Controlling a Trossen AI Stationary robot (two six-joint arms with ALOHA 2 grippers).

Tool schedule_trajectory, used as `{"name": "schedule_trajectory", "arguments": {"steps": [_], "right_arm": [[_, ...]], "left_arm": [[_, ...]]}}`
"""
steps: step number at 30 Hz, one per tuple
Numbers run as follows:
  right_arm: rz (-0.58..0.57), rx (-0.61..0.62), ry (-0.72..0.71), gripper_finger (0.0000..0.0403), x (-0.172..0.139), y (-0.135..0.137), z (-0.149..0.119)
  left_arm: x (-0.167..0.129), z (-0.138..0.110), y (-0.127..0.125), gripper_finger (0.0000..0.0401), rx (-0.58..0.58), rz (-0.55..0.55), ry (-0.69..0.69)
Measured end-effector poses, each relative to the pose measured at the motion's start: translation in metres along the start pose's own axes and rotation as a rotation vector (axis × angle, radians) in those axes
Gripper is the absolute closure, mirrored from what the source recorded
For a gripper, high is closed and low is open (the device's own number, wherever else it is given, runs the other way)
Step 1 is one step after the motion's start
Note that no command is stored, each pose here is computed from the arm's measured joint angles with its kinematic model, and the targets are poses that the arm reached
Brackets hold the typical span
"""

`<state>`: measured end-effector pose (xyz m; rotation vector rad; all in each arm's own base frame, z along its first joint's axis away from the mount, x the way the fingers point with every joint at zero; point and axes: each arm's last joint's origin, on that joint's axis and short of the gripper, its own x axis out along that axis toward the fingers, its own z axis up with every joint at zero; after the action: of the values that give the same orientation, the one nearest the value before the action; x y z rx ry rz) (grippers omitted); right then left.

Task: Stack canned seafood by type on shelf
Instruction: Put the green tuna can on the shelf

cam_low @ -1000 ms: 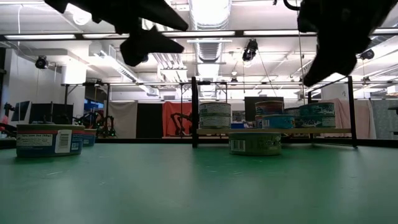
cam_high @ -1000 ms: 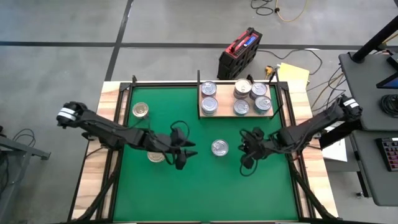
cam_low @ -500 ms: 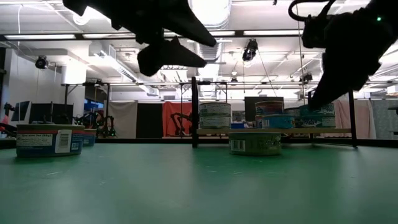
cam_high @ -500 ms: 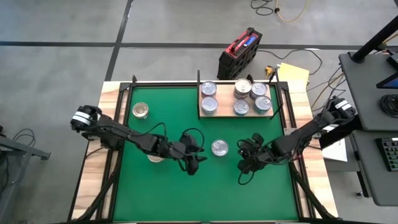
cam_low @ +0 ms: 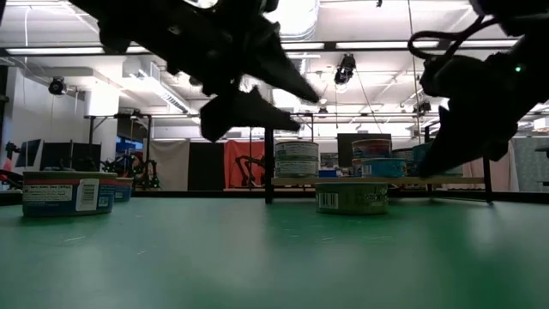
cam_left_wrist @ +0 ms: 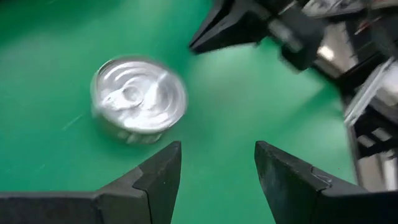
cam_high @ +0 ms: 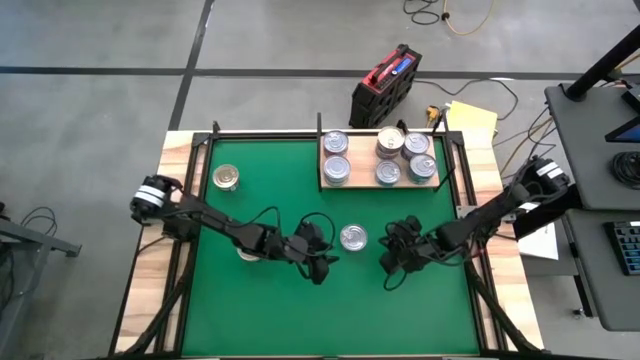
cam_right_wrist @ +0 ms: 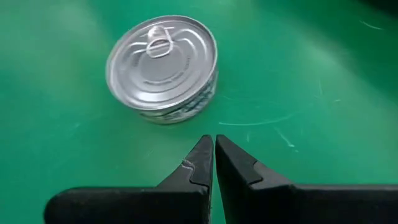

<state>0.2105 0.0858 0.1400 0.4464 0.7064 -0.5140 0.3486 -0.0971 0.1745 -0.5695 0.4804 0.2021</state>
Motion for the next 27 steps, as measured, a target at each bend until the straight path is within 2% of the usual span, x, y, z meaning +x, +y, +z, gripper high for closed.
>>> {"name": "schedule_trajectory", "arguments": {"steps": [7,14,23,27], "right_arm": [[-0.06,0.019,-0.035,0.0394,0.009,-0.005,0.002],[-0.138,0.026,-0.059,0.0394,0.023,-0.012,0.004],[-0.14,0.028,-0.059,0.0394,0.04,-0.009,-0.002],[-0.135,0.025,-0.048,0.0394,0.046,-0.006,-0.005]], "left_arm": [[0.016,-0.002,0.004,0.0212,-0.041,-0.04,-0.062],[0.03,-0.002,0.023,0.0205,-0.143,0.028,-0.064],[0.051,-0.009,0.051,0.0163,-0.237,0.128,-0.053],[0.059,-0.015,0.058,0.0152,-0.256,0.134,-0.056]]}}
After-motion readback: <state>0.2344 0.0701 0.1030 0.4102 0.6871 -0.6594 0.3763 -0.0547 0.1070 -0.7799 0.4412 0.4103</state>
